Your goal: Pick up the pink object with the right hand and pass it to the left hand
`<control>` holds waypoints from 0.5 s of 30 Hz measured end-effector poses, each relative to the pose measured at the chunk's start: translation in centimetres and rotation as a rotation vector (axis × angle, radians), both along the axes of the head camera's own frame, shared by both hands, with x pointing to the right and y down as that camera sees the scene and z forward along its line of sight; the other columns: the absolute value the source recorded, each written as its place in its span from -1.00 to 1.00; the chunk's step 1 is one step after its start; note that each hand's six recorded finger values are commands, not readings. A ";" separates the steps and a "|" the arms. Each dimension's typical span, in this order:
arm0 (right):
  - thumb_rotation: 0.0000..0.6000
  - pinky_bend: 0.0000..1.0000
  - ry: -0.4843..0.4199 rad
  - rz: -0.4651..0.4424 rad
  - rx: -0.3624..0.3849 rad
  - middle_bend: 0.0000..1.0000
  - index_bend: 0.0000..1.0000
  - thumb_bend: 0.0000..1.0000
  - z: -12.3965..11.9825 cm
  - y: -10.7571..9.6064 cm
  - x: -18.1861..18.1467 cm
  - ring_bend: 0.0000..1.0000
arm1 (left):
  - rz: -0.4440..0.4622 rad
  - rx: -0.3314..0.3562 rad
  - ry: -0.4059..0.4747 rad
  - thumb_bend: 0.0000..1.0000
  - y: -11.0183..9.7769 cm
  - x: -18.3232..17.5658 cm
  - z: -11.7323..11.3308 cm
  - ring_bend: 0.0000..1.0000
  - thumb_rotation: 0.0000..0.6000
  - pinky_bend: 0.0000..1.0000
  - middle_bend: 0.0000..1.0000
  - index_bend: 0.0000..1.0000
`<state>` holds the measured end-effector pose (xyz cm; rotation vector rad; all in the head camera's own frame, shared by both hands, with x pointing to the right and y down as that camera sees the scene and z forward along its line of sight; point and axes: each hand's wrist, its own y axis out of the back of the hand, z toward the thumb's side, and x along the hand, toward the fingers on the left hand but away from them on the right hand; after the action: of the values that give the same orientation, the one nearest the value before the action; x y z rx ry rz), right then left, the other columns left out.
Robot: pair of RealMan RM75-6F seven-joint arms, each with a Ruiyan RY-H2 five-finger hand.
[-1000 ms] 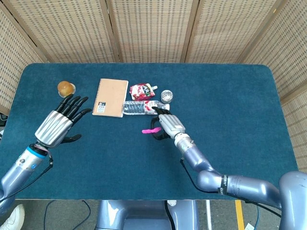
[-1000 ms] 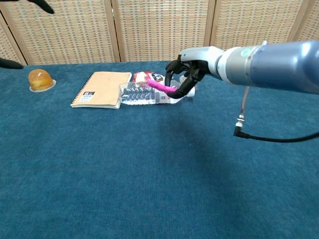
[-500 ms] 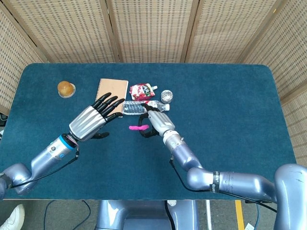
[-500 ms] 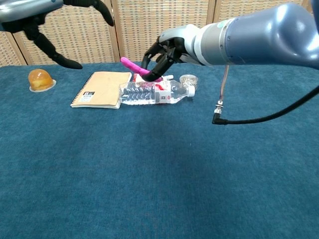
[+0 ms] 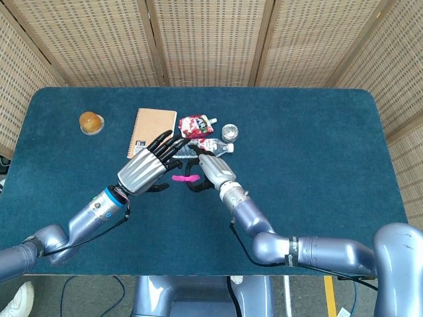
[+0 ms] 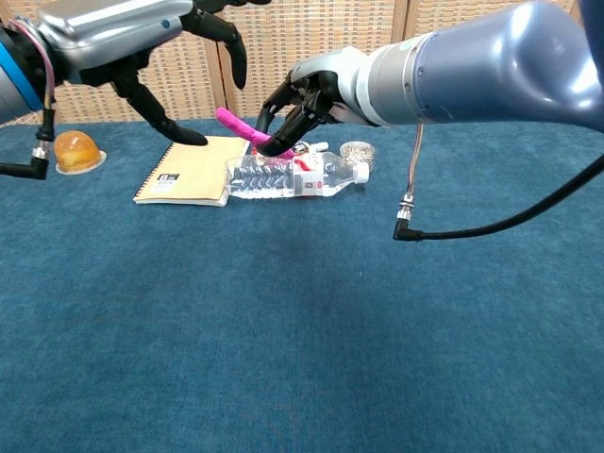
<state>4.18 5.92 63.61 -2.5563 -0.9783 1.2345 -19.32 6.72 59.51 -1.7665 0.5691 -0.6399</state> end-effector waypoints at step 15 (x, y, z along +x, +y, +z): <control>1.00 -1.00 0.001 0.004 -0.006 -0.78 0.37 0.23 0.6 0.2 0.5 -1.00 | -0.012 -0.023 -0.005 -0.38 0.5 1.8 1.7 -1.00 1.00 -1.00 -1.00 -0.02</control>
<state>4.70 6.11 64.17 -2.5587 -0.9819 1.2415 -17.54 7.23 61.21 -1.7836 0.5717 -0.6616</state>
